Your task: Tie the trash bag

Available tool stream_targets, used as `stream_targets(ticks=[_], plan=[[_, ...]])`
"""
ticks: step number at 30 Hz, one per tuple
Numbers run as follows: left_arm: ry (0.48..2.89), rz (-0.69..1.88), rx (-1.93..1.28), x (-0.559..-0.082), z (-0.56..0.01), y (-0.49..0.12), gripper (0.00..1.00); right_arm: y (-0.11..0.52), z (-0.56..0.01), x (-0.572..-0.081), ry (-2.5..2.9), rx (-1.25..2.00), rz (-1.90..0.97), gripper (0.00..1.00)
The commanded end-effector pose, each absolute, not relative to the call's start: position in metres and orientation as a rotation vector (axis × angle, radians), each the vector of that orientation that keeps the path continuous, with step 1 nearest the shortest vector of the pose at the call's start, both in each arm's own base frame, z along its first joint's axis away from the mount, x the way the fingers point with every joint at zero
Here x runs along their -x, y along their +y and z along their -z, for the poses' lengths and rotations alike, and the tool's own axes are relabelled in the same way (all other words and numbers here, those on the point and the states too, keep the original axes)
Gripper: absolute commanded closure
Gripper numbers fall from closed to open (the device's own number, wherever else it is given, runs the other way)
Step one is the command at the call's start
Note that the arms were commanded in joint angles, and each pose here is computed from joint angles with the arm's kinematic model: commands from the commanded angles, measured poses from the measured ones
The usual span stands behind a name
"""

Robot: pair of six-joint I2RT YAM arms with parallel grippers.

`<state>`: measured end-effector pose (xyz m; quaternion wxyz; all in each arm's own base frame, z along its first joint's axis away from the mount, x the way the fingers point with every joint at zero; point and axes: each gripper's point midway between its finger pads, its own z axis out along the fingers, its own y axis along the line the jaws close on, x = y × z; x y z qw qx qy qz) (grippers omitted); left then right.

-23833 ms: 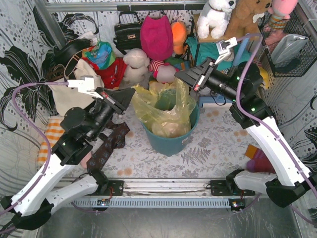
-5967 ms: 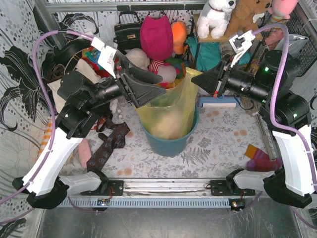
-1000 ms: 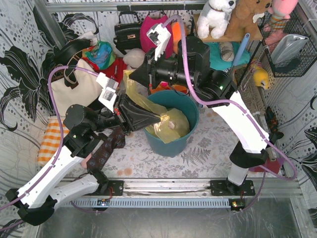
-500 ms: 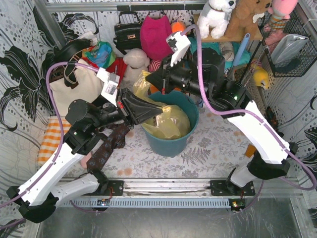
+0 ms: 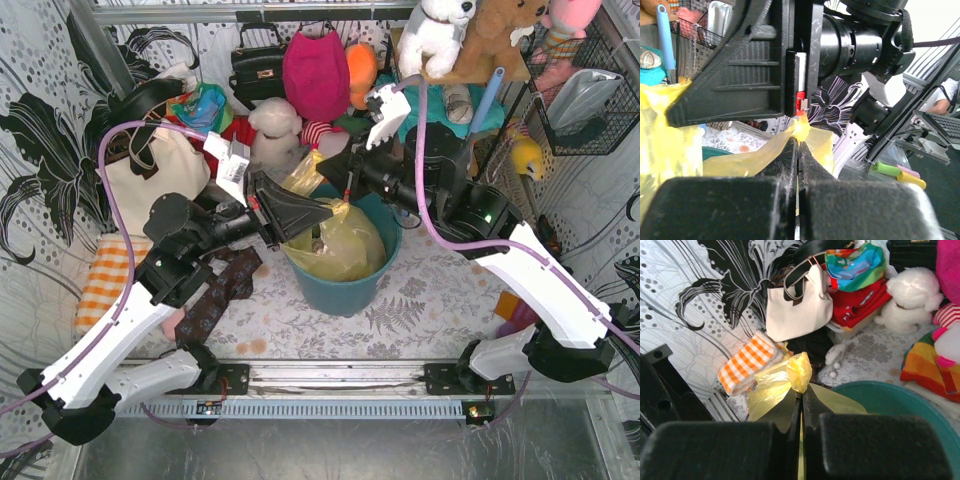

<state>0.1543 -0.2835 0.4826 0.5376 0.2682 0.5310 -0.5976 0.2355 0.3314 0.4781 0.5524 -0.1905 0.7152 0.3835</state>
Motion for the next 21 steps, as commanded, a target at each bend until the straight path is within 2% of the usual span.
stream_targets(ticks=[1, 21], plan=[[1.199, 1.371, -0.620, -0.158, -0.503, -0.279, 1.00, 0.312, -0.493, -0.237, 1.637, 0.327, -0.907, 1.00], [1.281, 1.238, -0.439, -0.196, -0.488, -0.270, 1.00, 0.272, -0.461, -0.234, 1.664, 0.192, -0.837, 1.00]])
